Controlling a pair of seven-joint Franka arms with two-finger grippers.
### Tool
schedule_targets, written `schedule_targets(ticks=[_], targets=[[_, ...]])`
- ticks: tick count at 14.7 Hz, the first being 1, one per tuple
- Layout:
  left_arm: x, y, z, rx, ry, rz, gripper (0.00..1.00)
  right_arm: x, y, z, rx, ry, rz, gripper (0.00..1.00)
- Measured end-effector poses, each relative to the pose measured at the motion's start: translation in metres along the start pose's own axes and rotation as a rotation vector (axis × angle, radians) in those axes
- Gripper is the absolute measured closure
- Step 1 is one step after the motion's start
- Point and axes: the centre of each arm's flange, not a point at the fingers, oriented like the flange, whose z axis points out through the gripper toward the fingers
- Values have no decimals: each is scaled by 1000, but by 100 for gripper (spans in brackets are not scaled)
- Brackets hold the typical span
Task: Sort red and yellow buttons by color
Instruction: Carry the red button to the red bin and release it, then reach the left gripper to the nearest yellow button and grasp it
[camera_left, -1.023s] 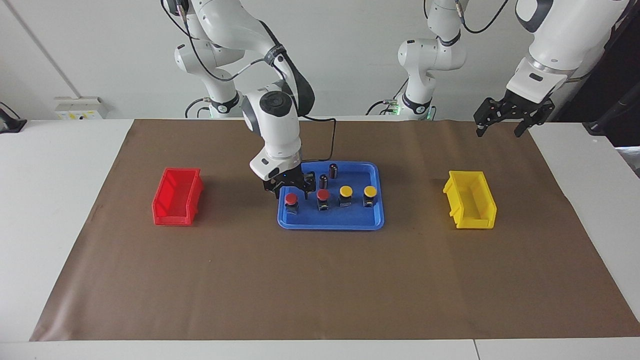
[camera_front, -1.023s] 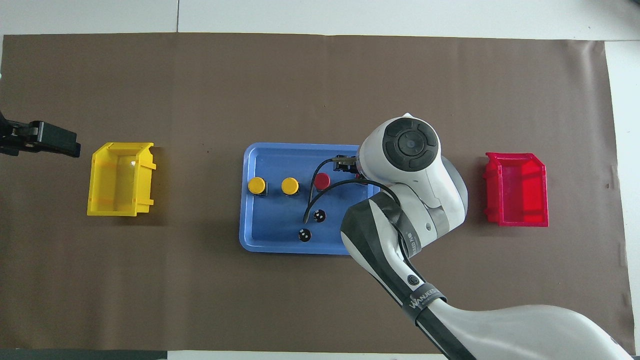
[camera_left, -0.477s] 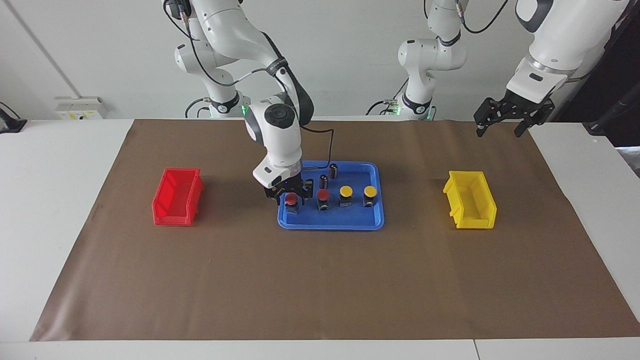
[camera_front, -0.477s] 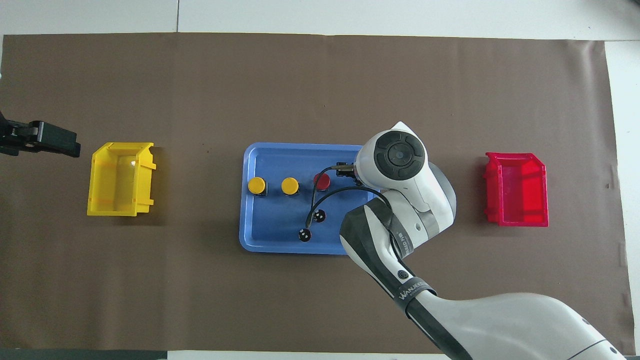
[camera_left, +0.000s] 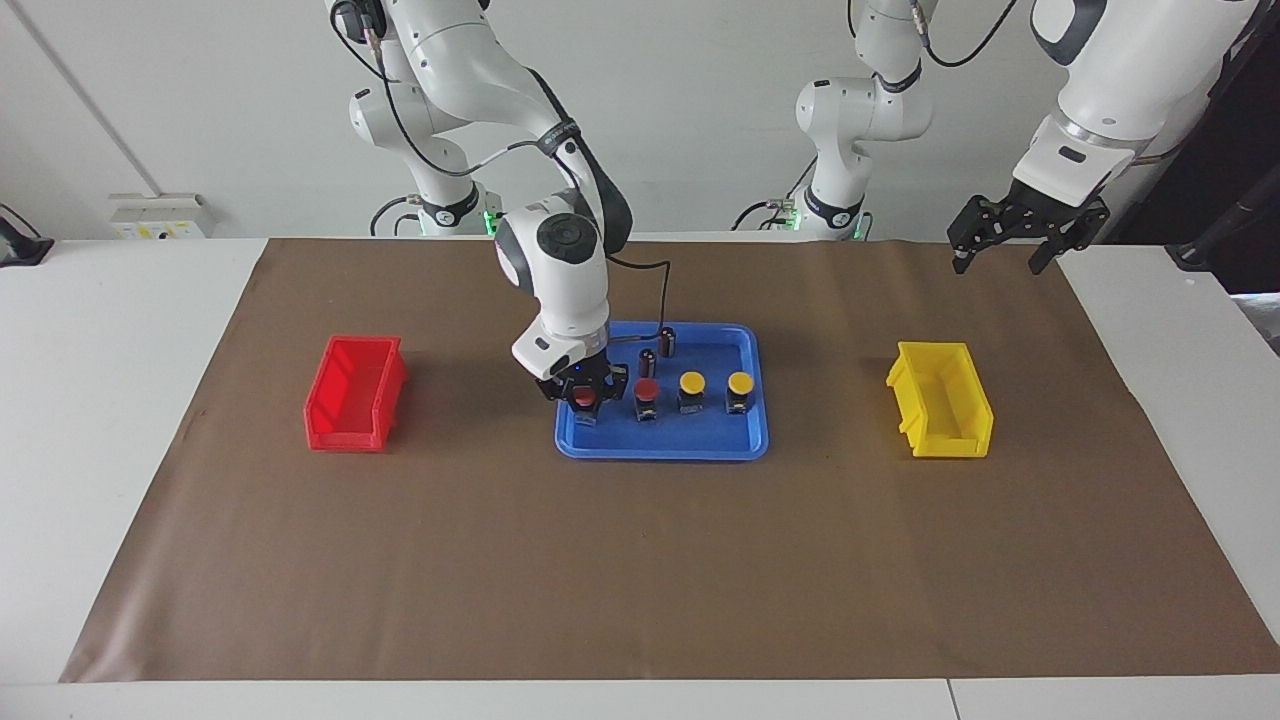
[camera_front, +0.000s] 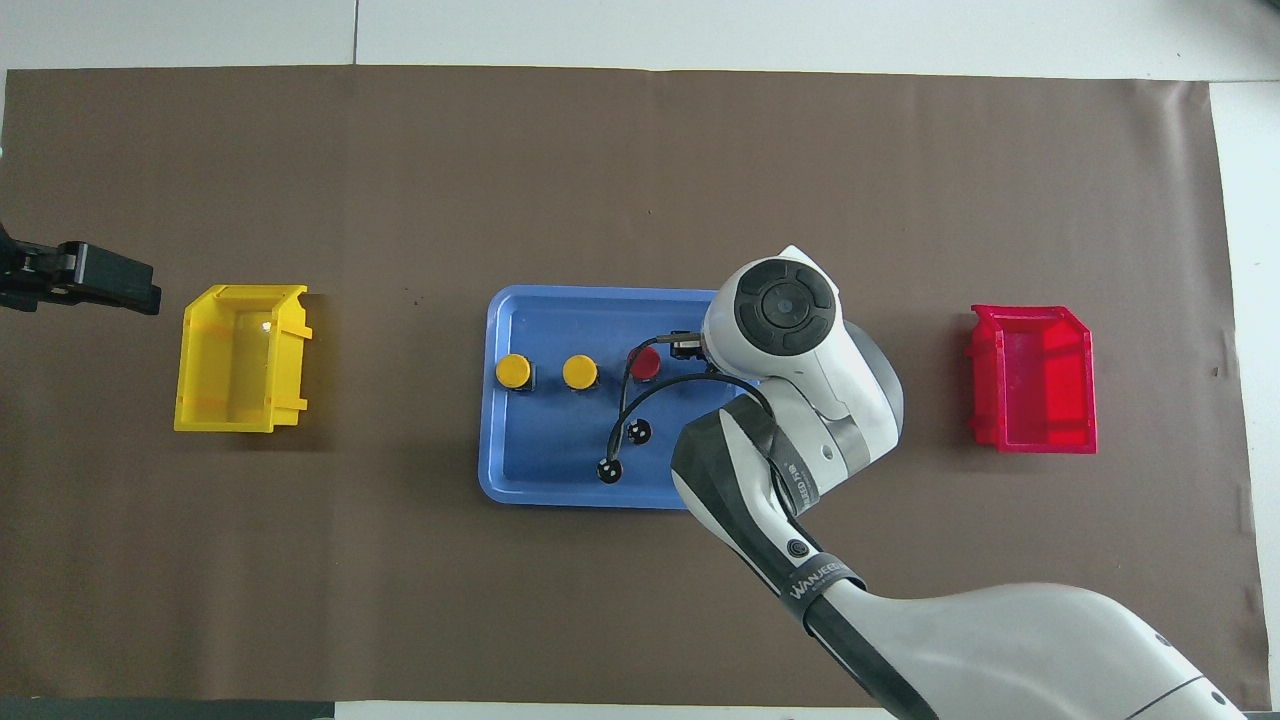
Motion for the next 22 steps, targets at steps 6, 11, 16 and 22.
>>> schedule_targets(ticks=[6, 11, 16, 22], targets=[[0, 6, 0, 0, 2, 12, 0, 21, 206, -143, -29, -52, -112, 66], [3, 64, 26, -14, 107, -43, 0, -36, 335, -83, -21, 12, -179, 66], [-14, 188, 123, -45, 123, -96, 4, -59, 357, -41, -20, 17, -177, 66], [-12, 250, 217, -38, 82, -88, 25, -62, 355, -8, -16, 31, -175, 66]])
